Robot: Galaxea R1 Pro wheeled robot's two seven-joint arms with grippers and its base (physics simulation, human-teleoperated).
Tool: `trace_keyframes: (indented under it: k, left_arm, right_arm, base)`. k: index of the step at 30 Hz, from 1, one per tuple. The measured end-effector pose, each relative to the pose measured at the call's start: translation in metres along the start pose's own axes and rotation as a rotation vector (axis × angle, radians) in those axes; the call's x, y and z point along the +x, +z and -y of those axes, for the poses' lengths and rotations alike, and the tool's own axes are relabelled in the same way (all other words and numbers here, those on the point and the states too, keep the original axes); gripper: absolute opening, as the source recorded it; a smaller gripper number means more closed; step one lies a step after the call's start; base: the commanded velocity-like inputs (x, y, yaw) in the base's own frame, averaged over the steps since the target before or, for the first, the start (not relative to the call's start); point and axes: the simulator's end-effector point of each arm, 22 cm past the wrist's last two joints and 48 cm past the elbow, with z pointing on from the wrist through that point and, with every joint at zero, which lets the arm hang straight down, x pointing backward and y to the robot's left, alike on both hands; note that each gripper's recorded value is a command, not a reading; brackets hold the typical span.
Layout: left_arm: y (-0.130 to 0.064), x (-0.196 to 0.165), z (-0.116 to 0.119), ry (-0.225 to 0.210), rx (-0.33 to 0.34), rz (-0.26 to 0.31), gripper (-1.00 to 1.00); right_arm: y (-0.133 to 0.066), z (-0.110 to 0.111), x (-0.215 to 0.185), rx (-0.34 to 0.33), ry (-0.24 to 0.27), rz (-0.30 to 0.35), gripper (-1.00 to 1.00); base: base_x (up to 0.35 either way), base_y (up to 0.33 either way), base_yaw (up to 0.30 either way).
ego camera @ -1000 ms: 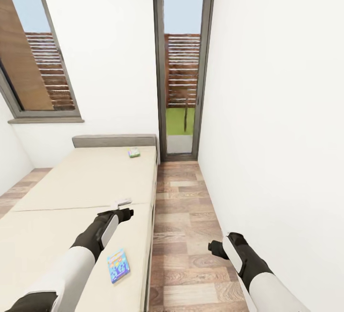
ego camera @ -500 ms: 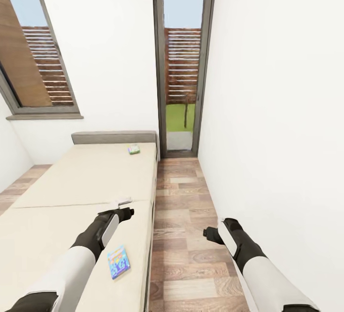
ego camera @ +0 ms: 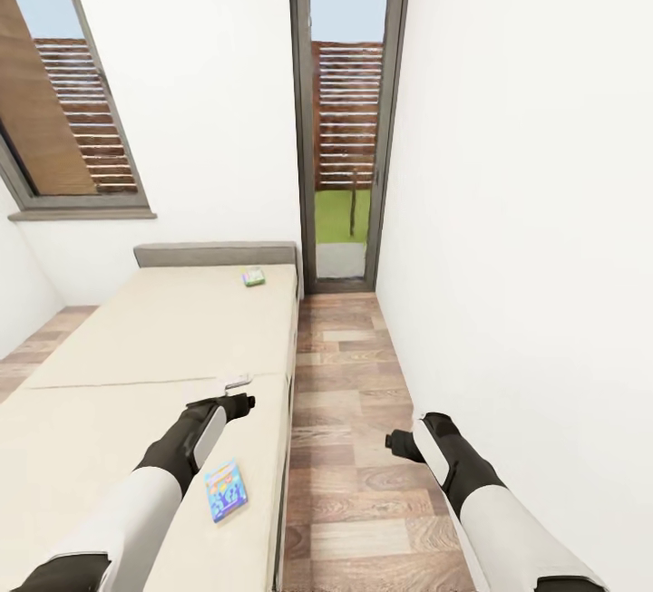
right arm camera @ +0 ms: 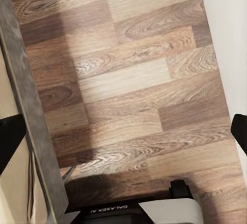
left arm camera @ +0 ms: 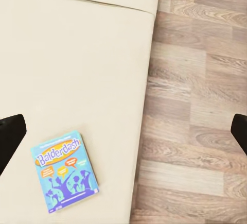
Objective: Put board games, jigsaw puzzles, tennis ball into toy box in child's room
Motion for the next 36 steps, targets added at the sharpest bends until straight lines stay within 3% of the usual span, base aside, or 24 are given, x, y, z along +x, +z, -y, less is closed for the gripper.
trace_keyframes:
  k: [36]
  left_arm:
    - [0.022, 0.021, -0.005, -0.002, -0.011, -0.017, 1.0]
  right_arm:
    - [0.025, 0.006, 0.022, 0.009, 0.008, -0.059, 1.0]
  base:
    - [0.0, 0.0, 0.0]
